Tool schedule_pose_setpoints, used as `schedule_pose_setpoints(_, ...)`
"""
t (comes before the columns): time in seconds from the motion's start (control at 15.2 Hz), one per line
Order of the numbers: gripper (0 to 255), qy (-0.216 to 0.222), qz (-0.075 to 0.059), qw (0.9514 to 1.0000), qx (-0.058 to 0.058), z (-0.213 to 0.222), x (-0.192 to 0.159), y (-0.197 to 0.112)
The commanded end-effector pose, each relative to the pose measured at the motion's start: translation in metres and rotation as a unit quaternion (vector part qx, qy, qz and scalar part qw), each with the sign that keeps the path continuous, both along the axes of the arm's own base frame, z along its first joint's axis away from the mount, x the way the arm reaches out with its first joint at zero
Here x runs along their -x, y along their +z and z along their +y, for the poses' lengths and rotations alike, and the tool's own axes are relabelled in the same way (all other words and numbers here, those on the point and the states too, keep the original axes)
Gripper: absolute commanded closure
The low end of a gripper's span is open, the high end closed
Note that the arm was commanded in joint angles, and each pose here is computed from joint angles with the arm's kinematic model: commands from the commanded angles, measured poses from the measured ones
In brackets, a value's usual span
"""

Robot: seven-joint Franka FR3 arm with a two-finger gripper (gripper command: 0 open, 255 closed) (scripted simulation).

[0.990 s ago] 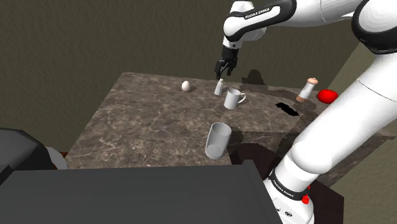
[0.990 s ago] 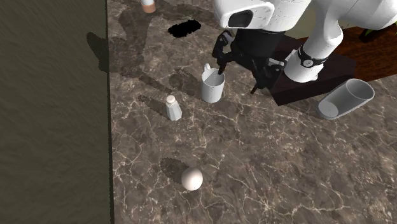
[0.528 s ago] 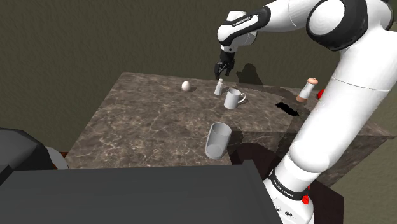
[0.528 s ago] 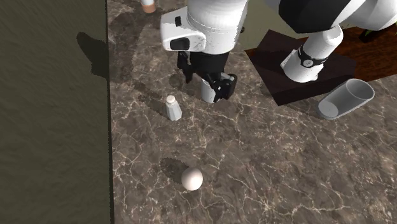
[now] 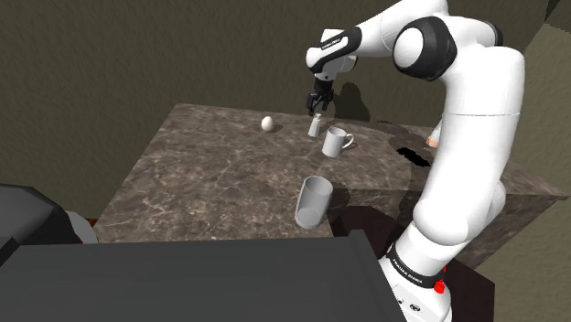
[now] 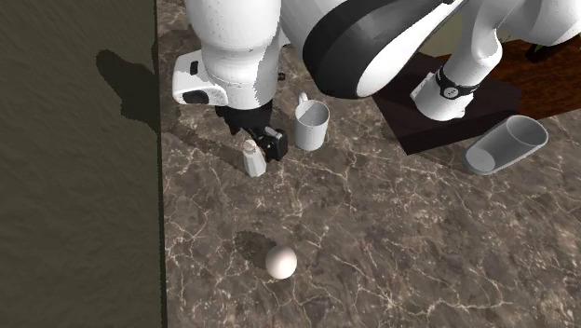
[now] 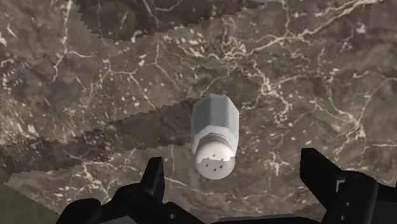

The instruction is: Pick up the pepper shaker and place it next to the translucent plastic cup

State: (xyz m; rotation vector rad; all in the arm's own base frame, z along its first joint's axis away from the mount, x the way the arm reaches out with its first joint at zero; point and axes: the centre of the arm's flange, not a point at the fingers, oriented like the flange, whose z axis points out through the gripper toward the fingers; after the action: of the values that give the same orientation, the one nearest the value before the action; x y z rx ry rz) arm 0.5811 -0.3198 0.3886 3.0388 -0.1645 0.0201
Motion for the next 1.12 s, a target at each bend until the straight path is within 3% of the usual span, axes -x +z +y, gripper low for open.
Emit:
schedule_pose_setpoints(0.0, 0, 0.0, 0.0, 1.0, 0.001, -0.007, -0.003, -0.01)
schedule_pose_setpoints(0.4, 0, 0.0, 0.0, 1.0, 0.001, -0.01, -0.003, -0.04)
schedule_pose_setpoints(0.92, 0, 0.0, 0.0, 1.0, 0.001, -0.01, -0.003, -0.04)
schedule_pose_setpoints(0.99, 255, 0.0, 0.0, 1.0, 0.001, -0.01, -0.003, -0.04)
schedule_pose_setpoints(1.06, 255, 0.0, 0.0, 1.0, 0.001, -0.01, -0.003, -0.04)
